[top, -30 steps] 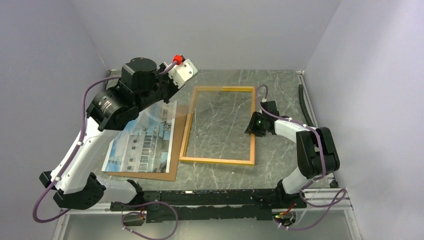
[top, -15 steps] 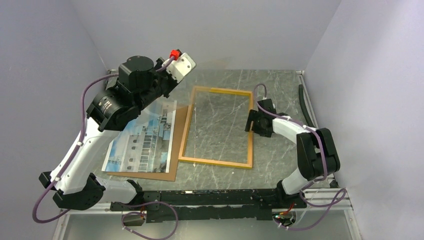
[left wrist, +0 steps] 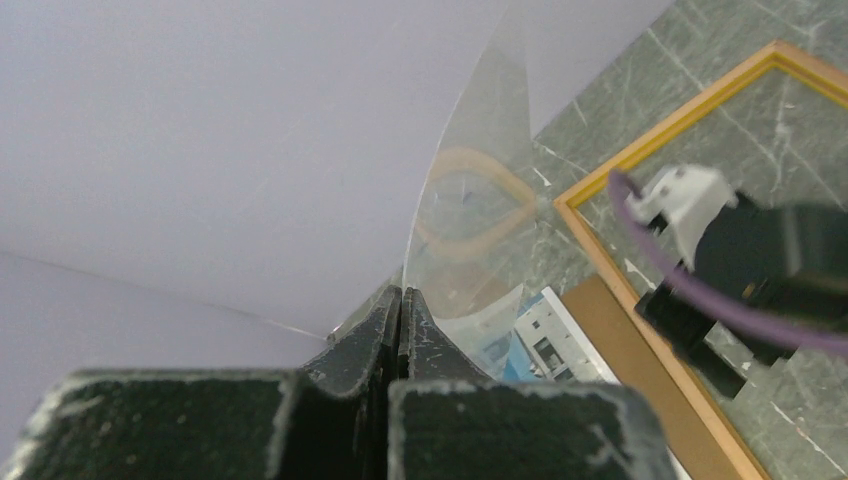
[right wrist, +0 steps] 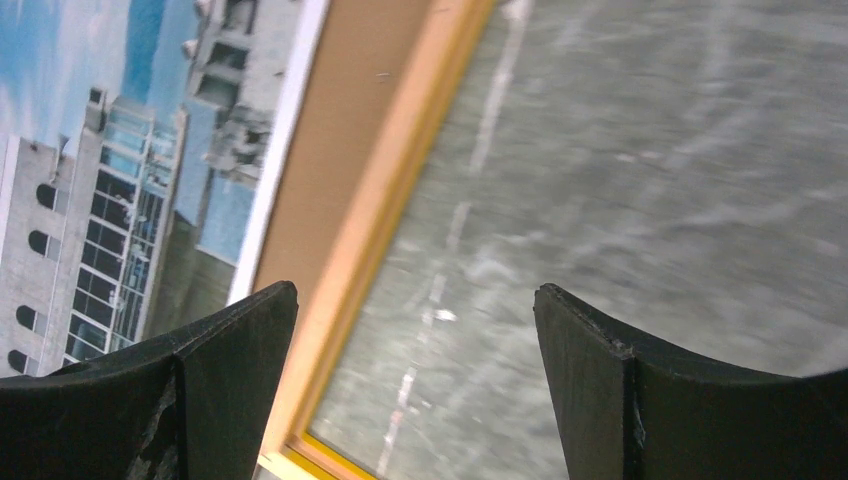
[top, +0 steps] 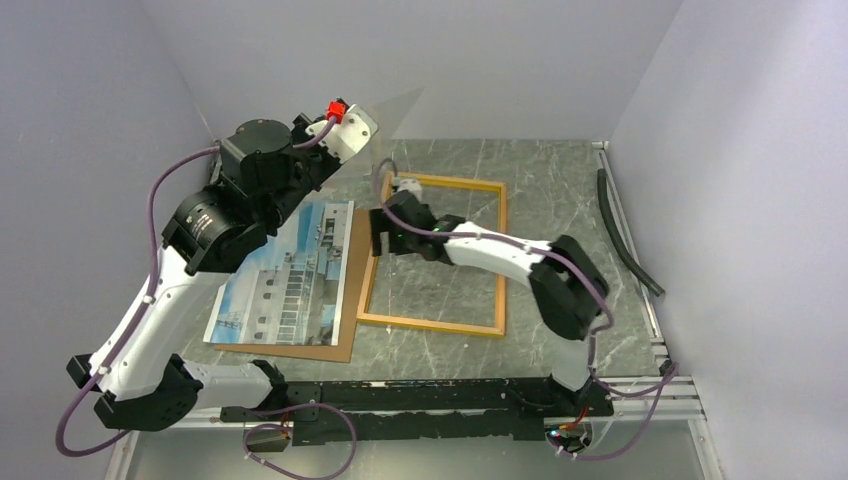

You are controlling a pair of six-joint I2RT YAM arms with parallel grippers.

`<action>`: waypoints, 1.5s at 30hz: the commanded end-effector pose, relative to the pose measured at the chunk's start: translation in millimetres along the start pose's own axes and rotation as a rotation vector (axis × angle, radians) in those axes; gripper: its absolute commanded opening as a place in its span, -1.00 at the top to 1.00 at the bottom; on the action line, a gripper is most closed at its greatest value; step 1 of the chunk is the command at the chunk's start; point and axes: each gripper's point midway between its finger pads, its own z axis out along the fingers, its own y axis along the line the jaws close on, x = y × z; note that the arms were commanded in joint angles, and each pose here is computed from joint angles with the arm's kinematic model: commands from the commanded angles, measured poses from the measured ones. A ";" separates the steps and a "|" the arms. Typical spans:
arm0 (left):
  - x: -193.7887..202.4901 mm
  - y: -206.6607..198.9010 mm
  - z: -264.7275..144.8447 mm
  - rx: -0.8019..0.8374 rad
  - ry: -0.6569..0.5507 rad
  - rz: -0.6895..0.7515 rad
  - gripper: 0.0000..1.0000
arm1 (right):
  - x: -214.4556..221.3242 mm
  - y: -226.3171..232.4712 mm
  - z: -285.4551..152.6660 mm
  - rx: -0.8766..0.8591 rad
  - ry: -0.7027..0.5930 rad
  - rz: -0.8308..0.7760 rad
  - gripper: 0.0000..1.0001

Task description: Put the photo into the frame

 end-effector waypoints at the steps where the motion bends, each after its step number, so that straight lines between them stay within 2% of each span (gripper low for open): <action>1: -4.6 25.9 -19.2 -0.090 -0.021 0.010 0.95 | 2.1 32.3 36.1 -0.003 -0.027 -0.023 -0.87; 8: 3.1 32.3 -32.1 -0.102 0.006 0.024 0.95 | 13.6 41.2 70.2 0.047 -0.033 -0.072 -0.77; 12: 4.9 33.6 -35.6 -0.102 0.012 0.032 0.95 | 26.9 29.0 77.2 0.085 -0.018 -0.065 -0.56; 18: 8.8 25.0 -31.8 -0.077 0.014 0.024 0.95 | 47.6 18.8 63.6 0.067 -0.009 -0.002 -0.04; 28: 13.0 1.7 -20.5 0.011 0.027 -0.010 0.95 | 76.8 13.6 39.7 0.041 0.024 0.113 0.38; 31: 11.5 -2.2 -19.3 0.028 0.020 -0.017 0.95 | 74.6 17.0 40.0 0.037 0.017 0.126 0.40; 33: 11.7 -5.7 -17.3 0.041 0.023 -0.027 0.95 | 67.3 22.4 41.9 0.024 0.000 0.134 0.26; 37: 19.4 -17.7 -13.1 0.071 0.047 -0.055 0.95 | 30.2 37.0 33.3 -0.037 -0.047 0.170 -0.30; 40: 30.7 -33.4 -10.7 0.116 0.080 -0.083 0.95 | -0.5 28.1 13.8 -0.085 -0.050 0.277 -0.57; 42: 36.6 -43.1 -8.8 0.145 0.100 -0.103 0.95 | -16.6 19.6 -8.0 -0.135 -0.059 0.353 -0.92; 43: 37.7 -47.0 -8.1 0.157 0.102 -0.112 0.95 | -27.6 15.5 -24.9 -0.163 -0.077 0.379 -0.99; 45: 37.5 -55.1 -6.7 0.188 0.098 -0.133 0.95 | -38.3 4.7 -47.9 -0.188 -0.103 0.397 -1.00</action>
